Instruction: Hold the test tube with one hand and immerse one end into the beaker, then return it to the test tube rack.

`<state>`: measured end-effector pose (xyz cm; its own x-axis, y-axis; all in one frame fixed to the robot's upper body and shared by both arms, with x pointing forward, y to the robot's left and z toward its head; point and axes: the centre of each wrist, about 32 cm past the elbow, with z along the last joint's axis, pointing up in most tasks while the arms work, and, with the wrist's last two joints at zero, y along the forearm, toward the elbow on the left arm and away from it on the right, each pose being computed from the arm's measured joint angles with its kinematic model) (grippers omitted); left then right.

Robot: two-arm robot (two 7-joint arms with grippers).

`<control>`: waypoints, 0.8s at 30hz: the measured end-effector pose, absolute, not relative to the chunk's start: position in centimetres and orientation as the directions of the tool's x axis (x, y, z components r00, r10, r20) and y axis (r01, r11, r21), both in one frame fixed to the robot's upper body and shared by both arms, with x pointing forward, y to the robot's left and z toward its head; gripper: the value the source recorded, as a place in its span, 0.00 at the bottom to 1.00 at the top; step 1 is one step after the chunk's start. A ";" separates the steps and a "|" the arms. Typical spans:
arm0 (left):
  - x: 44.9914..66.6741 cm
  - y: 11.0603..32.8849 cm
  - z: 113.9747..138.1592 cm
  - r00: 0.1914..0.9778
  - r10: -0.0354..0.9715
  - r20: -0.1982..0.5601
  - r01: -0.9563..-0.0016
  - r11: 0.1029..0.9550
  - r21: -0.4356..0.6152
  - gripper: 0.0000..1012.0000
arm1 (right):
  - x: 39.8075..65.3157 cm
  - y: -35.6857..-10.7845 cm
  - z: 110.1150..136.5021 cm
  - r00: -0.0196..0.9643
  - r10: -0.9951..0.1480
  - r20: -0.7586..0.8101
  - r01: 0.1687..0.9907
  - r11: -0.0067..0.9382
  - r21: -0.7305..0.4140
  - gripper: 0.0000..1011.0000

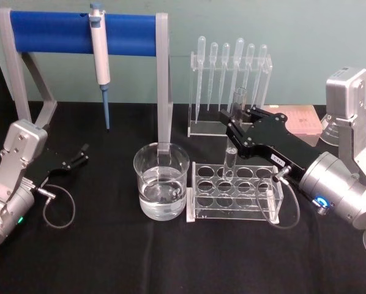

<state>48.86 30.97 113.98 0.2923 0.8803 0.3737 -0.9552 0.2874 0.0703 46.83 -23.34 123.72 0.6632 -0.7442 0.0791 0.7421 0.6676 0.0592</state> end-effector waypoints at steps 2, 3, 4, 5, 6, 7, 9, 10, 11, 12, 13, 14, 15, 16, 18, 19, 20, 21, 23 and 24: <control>48.9 31.0 114.0 0.292 0.880 0.374 -0.955 0.287 0.070 0.99 | 46.8 -23.3 123.7 0.663 -0.744 0.079 0.742 0.668 0.059 0.22; 48.9 31.0 114.0 0.292 0.880 0.374 -0.955 0.287 0.070 0.99 | 46.8 -23.3 123.7 0.663 -0.744 0.079 0.742 0.668 0.059 0.22; 48.9 31.0 114.0 0.292 0.880 0.374 -0.955 0.287 0.070 0.99 | 46.8 -23.3 123.7 0.663 -0.744 0.079 0.742 0.668 0.059 0.22; 48.9 31.0 114.0 0.292 0.880 0.374 -0.955 0.287 0.070 0.99 | 46.8 -23.3 123.7 0.663 -0.744 0.079 0.742 0.668 0.059 0.22; 48.9 31.0 114.0 0.292 0.880 0.374 -0.955 0.287 0.070 0.99 | 46.8 -23.3 123.7 0.663 -0.744 0.079 0.742 0.668 0.059 0.22; 48.9 31.0 114.0 0.292 0.880 0.374 -0.955 0.287 0.070 0.99 | 46.8 -23.3 123.7 0.663 -0.744 0.079 0.742 0.668 0.059 0.22; 48.9 31.0 114.0 0.292 0.880 0.374 -0.955 0.287 0.070 0.99 | 46.8 -23.3 123.7 0.663 -0.744 0.079 0.742 0.668 0.059 0.22; 48.9 31.0 114.0 0.292 0.880 0.374 -0.955 0.287 0.070 0.99 | 46.8 -23.3 123.7 0.663 -0.744 0.079 0.742 0.668 0.059 0.22; 48.9 31.0 114.0 0.292 0.880 0.374 -0.955 0.287 0.070 0.99 | 46.8 -23.3 123.7 0.663 -0.744 0.079 0.742 0.668 0.059 0.22; 48.9 31.0 114.0 0.292 0.880 0.374 -0.955 0.287 0.070 0.99 | 46.8 -23.3 123.7 0.663 -0.744 0.079 0.742 0.668 0.059 0.22; 48.9 31.0 114.0 0.292 0.880 0.374 -0.955 0.287 0.070 0.99 | 46.8 -23.3 123.7 0.663 -0.744 0.079 0.742 0.668 0.059 0.22; 48.9 31.0 114.0 0.292 0.880 0.374 -0.955 0.287 0.070 0.99 | 46.8 -23.3 123.7 0.663 -0.744 0.079 0.742 0.668 0.059 0.22; 48.9 31.0 114.0 0.292 0.880 0.374 -0.955 0.287 0.070 0.99 | 46.8 -23.3 123.7 0.663 -0.744 0.079 0.742 0.668 0.059 0.22; 48.9 31.0 114.0 0.292 0.880 0.374 -0.955 0.287 0.070 0.99 | 46.8 -23.3 123.7 0.663 -0.744 0.079 0.742 0.668 0.059 0.22; 48.9 31.0 114.0 0.292 0.880 0.374 -0.955 0.287 0.070 0.99 | 46.8 -23.3 123.7 0.663 -0.744 0.079 0.742 0.668 0.059 0.22; 48.9 31.0 114.0 0.292 0.880 0.374 -0.955 0.287 0.070 0.99 | 46.8 -23.3 123.7 0.663 -0.744 0.079 0.742 0.668 0.059 0.22; 48.9 31.0 114.0 0.292 0.880 0.374 -0.955 0.287 0.070 0.99 | 46.8 -23.3 123.7 0.663 -0.744 0.079 0.742 0.668 0.059 0.22; 48.9 31.0 114.0 0.292 0.880 0.374 -0.955 0.287 0.070 0.99 | 46.8 -23.3 123.7 0.663 -0.744 0.079 0.742 0.668 0.059 0.22; 48.9 31.0 114.0 0.292 0.880 0.374 -0.955 0.287 0.070 0.99 | 46.8 -23.3 123.7 0.663 -0.744 0.079 0.742 0.668 0.059 0.22; 48.9 31.0 114.0 0.292 0.880 0.374 -0.955 0.287 0.070 0.99 | 46.8 -23.3 123.7 0.663 -0.744 0.079 0.742 0.668 0.059 0.22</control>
<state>48.86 30.96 113.98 0.2923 0.8803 0.3737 -0.9552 0.2874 0.0702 46.83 -23.34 123.73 0.6632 -0.7442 0.0791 0.7421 0.6676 0.0594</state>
